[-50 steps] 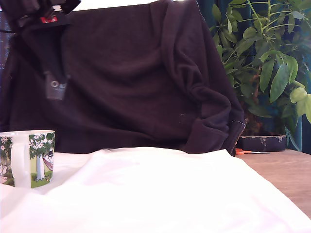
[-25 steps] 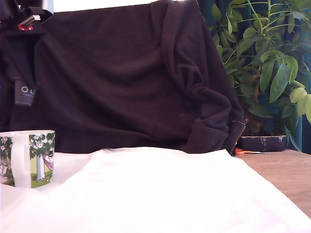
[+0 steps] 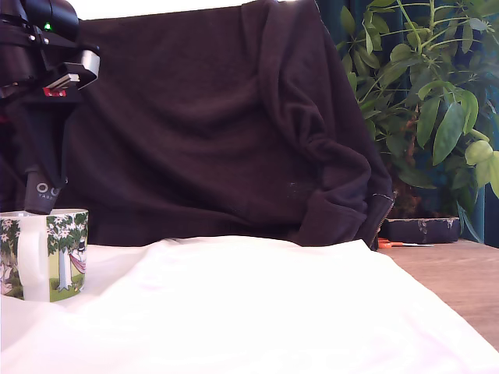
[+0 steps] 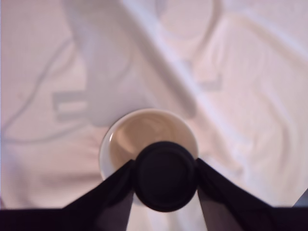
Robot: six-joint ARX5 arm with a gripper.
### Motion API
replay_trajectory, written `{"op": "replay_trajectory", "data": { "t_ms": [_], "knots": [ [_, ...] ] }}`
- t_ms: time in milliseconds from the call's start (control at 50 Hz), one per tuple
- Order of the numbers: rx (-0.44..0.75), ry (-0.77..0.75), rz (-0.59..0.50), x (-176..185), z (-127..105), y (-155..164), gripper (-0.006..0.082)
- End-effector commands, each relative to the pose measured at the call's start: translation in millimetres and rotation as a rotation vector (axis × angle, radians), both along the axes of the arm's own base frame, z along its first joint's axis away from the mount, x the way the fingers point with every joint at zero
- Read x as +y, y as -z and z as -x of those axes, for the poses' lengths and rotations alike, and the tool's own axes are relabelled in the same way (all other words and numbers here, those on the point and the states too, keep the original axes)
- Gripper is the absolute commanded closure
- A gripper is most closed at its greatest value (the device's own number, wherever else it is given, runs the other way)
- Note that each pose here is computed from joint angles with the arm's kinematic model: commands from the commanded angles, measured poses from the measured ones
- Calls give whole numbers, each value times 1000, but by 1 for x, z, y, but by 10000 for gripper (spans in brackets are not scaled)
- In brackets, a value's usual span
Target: Pick the grey coffee capsule and place it inside the green coffee cup
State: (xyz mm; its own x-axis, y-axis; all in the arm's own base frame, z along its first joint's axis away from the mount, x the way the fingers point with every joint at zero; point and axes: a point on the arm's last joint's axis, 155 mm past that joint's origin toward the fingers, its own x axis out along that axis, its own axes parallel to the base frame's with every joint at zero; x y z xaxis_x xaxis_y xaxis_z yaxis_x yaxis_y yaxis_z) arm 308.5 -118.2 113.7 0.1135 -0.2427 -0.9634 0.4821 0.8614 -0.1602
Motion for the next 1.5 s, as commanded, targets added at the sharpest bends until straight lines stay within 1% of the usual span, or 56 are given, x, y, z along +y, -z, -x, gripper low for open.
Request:
{"op": "replay_trajectory", "data": {
  "t_ms": [0,40,80,140,200,240,280,480,540,600,660,720,780,800,820,980,1180,1300,1480],
  "knots": [
    [41,-16,-5,1,4,10,528],
    [45,-18,-6,1,5,11,517],
    [45,-18,-8,2,5,11,472],
    [44,-18,-9,2,4,11,360],
    [46,-17,-14,3,5,11,224],
    [49,-17,-18,3,6,12,174],
    [53,-18,-21,4,7,12,149],
    [66,-18,-28,6,10,12,161],
    [66,-18,-28,6,10,12,198],
    [63,-18,-28,6,10,11,288],
    [55,-19,-27,6,10,10,424],
    [47,-23,-25,6,9,8,618],
    [26,-27,-16,6,5,5,783],
    [14,-31,-12,6,2,3,799],
    [2,-36,-5,6,0,2,783],
    [-153,-86,43,6,-29,-22,784],
    [-358,-148,104,12,-60,-64,783],
    [-455,-181,129,19,-71,-85,783],
    [-550,-223,150,32,-80,-102,783]
  ]
}}
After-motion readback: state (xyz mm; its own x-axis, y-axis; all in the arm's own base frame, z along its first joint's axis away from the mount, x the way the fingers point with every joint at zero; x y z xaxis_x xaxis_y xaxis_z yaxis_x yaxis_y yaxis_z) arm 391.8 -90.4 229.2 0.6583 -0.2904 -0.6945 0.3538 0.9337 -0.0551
